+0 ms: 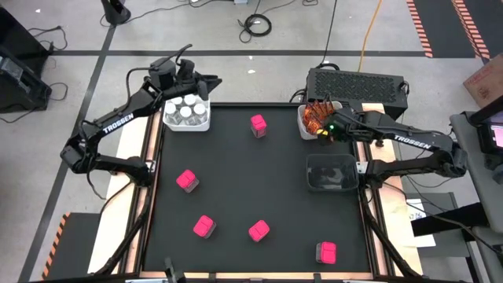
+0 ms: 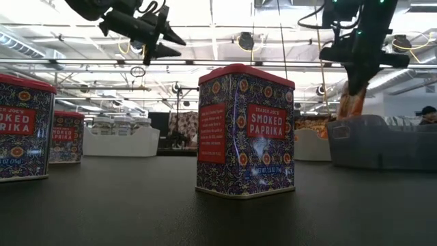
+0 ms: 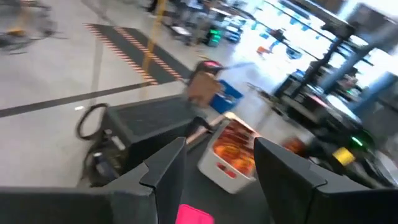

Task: Sort spices by type
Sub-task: Put the orange seasoning bag into the right white bin

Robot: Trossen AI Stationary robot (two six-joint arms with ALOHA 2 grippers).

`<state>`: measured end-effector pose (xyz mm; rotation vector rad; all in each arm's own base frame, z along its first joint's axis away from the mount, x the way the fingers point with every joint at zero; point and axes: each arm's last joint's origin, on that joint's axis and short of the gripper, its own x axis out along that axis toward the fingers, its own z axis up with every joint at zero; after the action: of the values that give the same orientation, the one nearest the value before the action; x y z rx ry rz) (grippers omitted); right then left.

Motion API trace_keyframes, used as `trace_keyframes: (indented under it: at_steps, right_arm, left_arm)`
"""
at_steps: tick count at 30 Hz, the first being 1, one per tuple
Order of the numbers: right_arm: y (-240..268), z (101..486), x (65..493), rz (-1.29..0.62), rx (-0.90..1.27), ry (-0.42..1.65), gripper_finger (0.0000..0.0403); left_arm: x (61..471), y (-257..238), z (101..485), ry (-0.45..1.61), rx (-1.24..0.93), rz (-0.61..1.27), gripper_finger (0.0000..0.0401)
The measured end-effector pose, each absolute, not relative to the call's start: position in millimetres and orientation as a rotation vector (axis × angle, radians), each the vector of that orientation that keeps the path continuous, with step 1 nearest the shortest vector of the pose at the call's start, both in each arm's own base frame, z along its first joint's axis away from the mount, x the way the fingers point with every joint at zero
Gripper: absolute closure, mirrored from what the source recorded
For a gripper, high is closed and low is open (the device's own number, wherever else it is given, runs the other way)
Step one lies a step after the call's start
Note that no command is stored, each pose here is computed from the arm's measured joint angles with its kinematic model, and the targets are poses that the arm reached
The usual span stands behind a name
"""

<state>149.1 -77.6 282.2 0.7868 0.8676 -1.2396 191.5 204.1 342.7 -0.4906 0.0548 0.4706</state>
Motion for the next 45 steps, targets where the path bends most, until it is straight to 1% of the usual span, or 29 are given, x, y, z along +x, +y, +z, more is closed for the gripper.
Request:
trace_keyframes:
  at_steps: [4,8,11,16,19,22,26,29,34,39,45]
  right_arm:
    - [-85,282,149,-1.292,0.875,0.795,0.0403]
    - [-94,282,150,-1.363,0.918,0.722,0.0403]
    - [-101,279,152,-1.399,0.950,0.698,0.0403]
    - [-112,271,157,-1.441,0.959,0.716,0.0403]
    - [-121,265,161,-1.479,0.935,0.735,0.0403]
    - [-132,259,166,-1.471,0.905,0.754,0.0403]
    - [-146,254,169,-1.443,0.835,0.787,0.0403]
    - [-155,253,170,-1.417,0.784,0.794,0.0403]
    - [-162,254,172,-1.365,0.723,0.796,0.0403]
    - [-161,253,172,-1.286,0.714,0.849,0.0403]
    - [-160,253,173,-1.254,0.757,0.844,0.0403]
  left_arm:
    - [192,202,341,0.088,-0.426,0.399,0.0209]
    - [189,197,324,0.145,-0.434,0.372,0.0209]
    - [187,183,314,0.171,-0.424,0.314,0.0209]
    - [187,155,319,0.157,-0.316,0.261,0.0209]
    - [191,146,321,0.154,-0.290,0.279,0.0209]
    - [195,140,322,0.151,-0.278,0.289,0.0209]
    - [198,138,320,0.170,-0.278,0.377,0.0209]
    - [197,139,319,0.162,-0.319,0.445,0.0209]
    - [197,139,319,0.144,-0.394,0.479,0.0209]
    - [198,142,317,0.151,-0.389,0.534,0.0209]
    - [206,152,312,0.143,-0.297,0.575,0.0209]
